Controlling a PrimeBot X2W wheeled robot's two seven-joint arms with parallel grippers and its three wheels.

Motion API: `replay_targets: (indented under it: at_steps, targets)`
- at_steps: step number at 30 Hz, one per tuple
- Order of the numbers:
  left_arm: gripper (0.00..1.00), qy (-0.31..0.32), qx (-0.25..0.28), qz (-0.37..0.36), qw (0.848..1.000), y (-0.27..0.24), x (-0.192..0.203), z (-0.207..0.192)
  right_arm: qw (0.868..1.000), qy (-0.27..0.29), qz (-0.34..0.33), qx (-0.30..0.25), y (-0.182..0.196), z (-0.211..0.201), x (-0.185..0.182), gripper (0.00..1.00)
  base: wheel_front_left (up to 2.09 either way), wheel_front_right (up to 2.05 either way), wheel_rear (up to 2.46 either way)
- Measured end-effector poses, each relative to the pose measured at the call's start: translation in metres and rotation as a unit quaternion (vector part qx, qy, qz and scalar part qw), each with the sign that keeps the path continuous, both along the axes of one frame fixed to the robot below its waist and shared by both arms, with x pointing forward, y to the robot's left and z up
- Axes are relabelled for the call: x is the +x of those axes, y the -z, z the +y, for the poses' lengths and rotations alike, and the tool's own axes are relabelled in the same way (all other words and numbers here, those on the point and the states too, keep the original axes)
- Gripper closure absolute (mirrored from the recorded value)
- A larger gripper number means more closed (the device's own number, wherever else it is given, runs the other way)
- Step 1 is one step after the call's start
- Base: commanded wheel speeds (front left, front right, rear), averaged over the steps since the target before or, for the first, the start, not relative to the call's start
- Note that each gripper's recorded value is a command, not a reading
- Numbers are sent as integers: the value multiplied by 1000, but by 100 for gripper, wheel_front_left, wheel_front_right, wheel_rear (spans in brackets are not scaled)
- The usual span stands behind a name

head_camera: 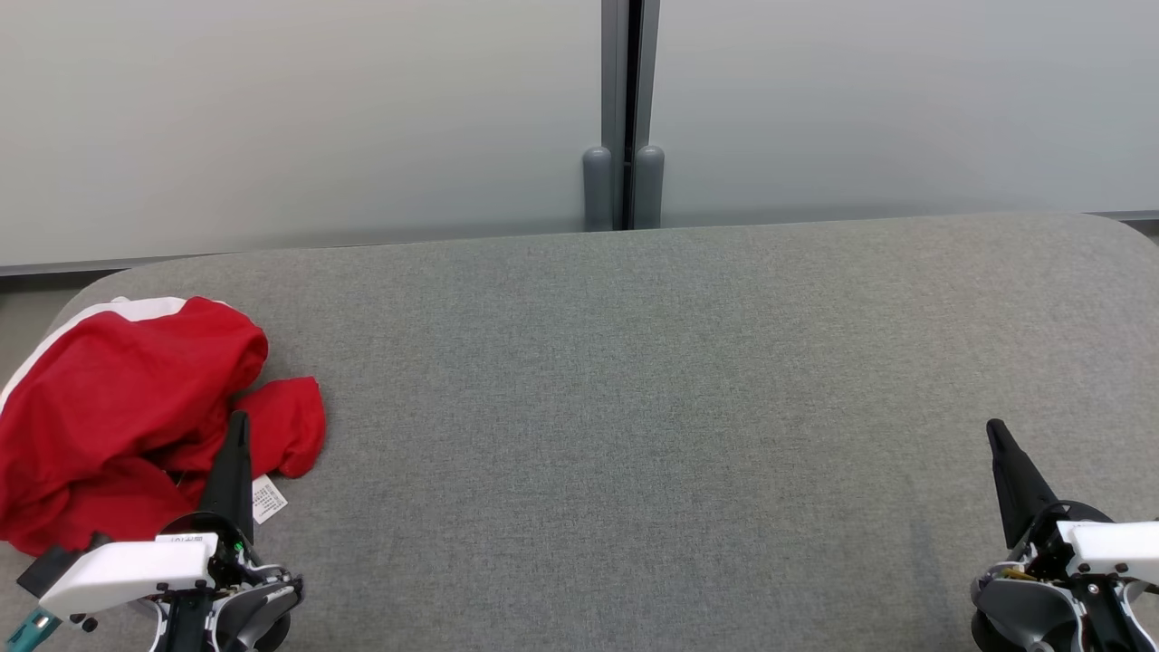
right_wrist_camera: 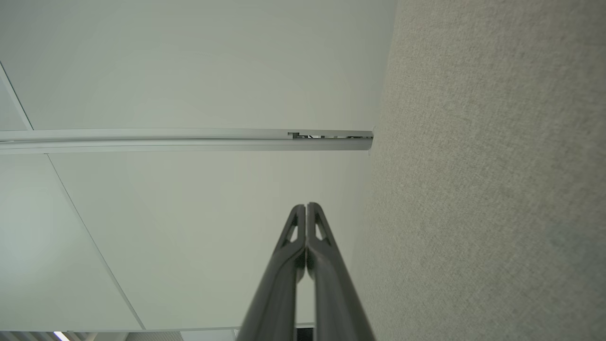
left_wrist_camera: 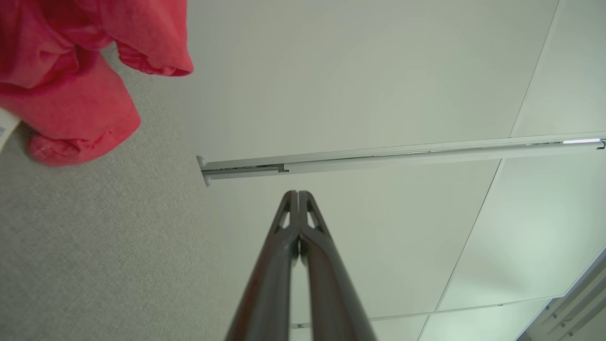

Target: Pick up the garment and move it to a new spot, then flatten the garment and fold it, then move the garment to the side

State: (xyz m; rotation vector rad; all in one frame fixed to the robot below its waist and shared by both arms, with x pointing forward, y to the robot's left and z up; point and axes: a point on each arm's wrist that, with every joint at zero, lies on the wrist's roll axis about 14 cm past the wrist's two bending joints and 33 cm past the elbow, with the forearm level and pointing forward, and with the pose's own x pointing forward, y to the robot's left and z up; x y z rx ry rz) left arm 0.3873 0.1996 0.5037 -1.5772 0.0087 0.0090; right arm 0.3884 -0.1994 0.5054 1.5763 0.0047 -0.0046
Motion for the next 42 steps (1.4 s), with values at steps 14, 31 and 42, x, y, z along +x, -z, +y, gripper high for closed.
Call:
replay_targets:
  at_steps: [14,31,42]
  targets:
    - [100,0,0,0,1000,0,0,0,1000,0,0,0,0,0,0,100,0,0,0]
    - [100,0,0,0,1000,0,0,0,1000,0,0,0,0,0,0,100,0,0,0]
    - [100,0,0,0,1000,0,0,0,1000,0,0,0,0,0,0,100,0,0,0]
